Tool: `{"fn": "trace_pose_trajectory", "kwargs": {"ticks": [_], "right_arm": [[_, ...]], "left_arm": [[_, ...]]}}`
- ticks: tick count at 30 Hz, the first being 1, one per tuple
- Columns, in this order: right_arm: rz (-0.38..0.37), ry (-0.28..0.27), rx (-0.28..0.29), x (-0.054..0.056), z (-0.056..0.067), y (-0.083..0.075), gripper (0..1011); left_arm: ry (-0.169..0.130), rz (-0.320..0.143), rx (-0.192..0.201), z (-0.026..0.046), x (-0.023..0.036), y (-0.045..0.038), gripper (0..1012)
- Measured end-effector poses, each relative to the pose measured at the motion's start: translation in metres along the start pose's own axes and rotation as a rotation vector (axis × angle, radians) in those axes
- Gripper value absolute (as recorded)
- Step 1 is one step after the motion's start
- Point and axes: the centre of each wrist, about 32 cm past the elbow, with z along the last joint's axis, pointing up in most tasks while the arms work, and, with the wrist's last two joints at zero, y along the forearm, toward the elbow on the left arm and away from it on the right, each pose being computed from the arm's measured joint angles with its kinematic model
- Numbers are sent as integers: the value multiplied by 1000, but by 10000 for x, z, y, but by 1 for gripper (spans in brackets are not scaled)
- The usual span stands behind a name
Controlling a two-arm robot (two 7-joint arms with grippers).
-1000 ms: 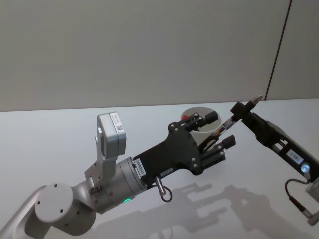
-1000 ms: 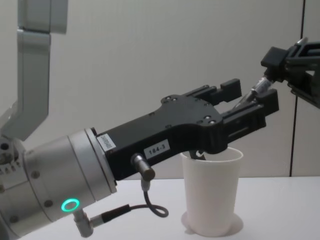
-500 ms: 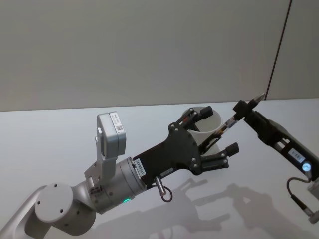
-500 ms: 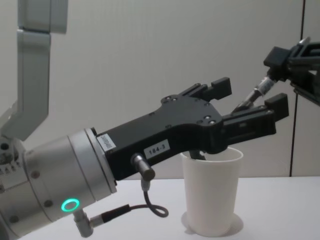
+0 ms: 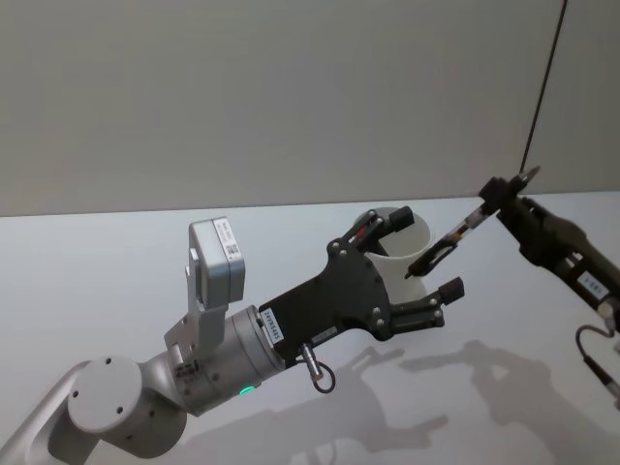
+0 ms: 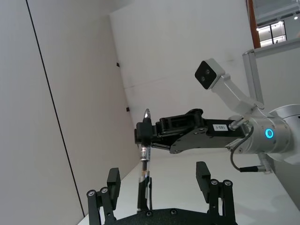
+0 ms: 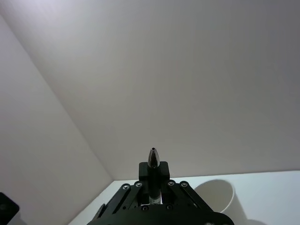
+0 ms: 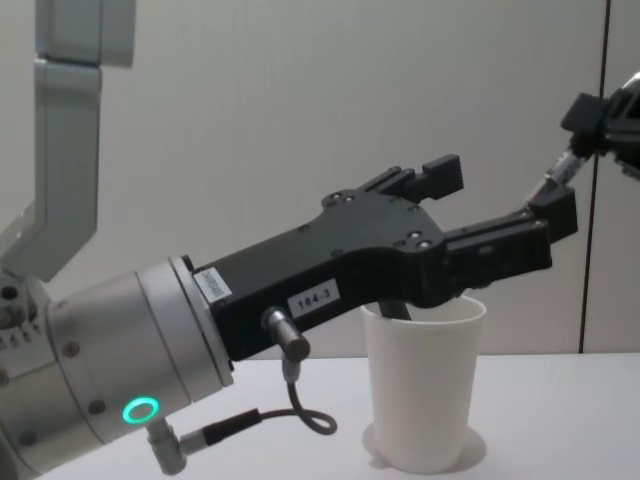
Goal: Place the pen into the pen holder.
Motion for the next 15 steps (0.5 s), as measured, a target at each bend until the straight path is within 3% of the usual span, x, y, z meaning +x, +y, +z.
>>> {"fn": "trace_pose_trajectory", "kwargs": {"ticks": [15], "right_arm": [[0,-246,69,116,68,115,117]], "left_arm": [[0,0,0,0,0,0,1001]]}}
